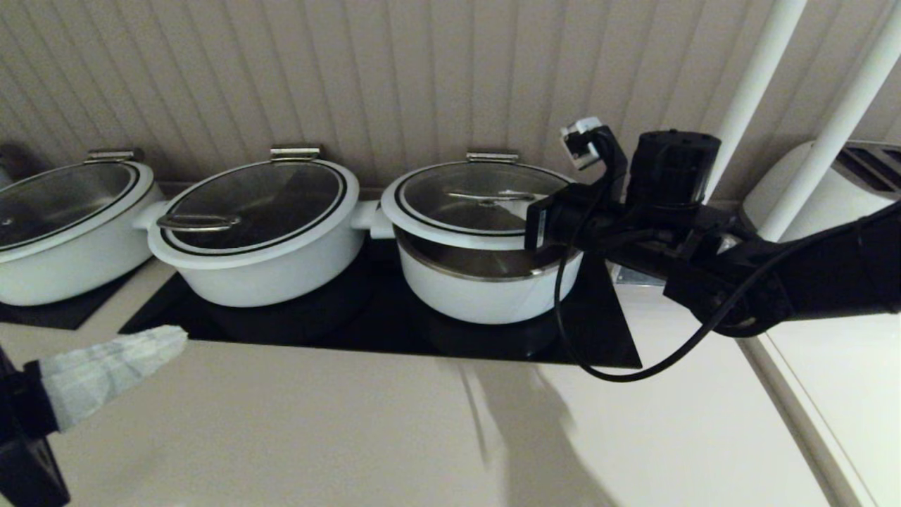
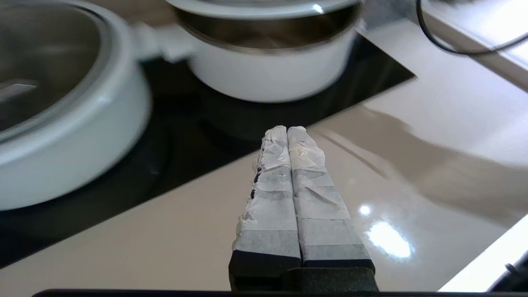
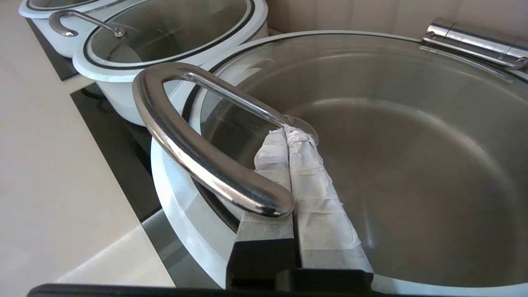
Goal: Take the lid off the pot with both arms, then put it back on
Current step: Hold the pot lid with the left arm
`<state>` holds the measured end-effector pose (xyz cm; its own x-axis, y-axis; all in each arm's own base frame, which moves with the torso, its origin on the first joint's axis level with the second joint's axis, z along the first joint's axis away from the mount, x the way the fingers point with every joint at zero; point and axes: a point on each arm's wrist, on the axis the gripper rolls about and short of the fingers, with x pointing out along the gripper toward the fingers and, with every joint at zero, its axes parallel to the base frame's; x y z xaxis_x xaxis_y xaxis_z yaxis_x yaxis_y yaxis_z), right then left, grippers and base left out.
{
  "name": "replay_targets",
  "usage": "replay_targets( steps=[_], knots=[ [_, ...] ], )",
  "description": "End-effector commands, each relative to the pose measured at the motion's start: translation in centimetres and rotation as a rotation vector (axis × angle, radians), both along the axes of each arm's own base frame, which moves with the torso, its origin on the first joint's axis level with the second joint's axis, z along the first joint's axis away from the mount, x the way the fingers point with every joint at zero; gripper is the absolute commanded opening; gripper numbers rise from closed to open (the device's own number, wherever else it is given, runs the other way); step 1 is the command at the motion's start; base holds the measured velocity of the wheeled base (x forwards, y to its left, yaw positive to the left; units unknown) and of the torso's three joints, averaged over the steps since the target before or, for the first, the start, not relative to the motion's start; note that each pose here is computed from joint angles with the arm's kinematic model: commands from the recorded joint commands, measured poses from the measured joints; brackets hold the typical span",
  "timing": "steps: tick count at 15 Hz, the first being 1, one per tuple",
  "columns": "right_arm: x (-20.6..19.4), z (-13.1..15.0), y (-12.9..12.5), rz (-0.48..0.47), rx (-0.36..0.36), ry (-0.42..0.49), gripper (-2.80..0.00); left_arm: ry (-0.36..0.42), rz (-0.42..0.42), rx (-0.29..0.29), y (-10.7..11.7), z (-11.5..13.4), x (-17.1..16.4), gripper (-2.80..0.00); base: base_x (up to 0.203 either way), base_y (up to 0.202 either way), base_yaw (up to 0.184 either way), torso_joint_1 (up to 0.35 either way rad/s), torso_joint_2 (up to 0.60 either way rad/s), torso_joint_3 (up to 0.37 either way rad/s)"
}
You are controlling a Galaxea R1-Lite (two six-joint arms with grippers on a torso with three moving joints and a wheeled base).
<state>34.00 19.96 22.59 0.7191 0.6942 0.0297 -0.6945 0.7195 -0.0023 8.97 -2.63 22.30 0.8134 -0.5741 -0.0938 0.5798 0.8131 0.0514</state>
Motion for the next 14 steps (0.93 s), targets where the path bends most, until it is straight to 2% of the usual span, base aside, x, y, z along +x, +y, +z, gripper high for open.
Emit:
replay_targets(
  steps=[1,7,11,14],
  knots=[
    [0.2,-0.3,0.1,0.002,-0.001,0.003,-2.8,0.074,-0.042,0.016,-0.9,-1.2,2.3,-2.8,0.0,0.0,0.0,0.0,0.0,0.0],
    [0.8,-0.4,0.4,0.002,0.002,0.0,-2.8,0.09,-0.199,0.029,-4.9,-3.3,7.0,-2.8,0.0,0.0,0.0,0.0,0.0,0.0],
    [1.2,-0.2,0.6,0.001,0.008,-0.009,-2.8,0.112,-0.225,0.038,-6.9,-5.3,10.2,-2.8,0.0,0.0,0.0,0.0,0.0,0.0],
    [1.3,-0.2,0.3,-0.005,0.011,-0.006,-2.8,0.08,-0.235,0.031,-8.0,-6.3,12.1,-2.8,0.0,0.0,0.0,0.0,0.0,0.0]
  ],
)
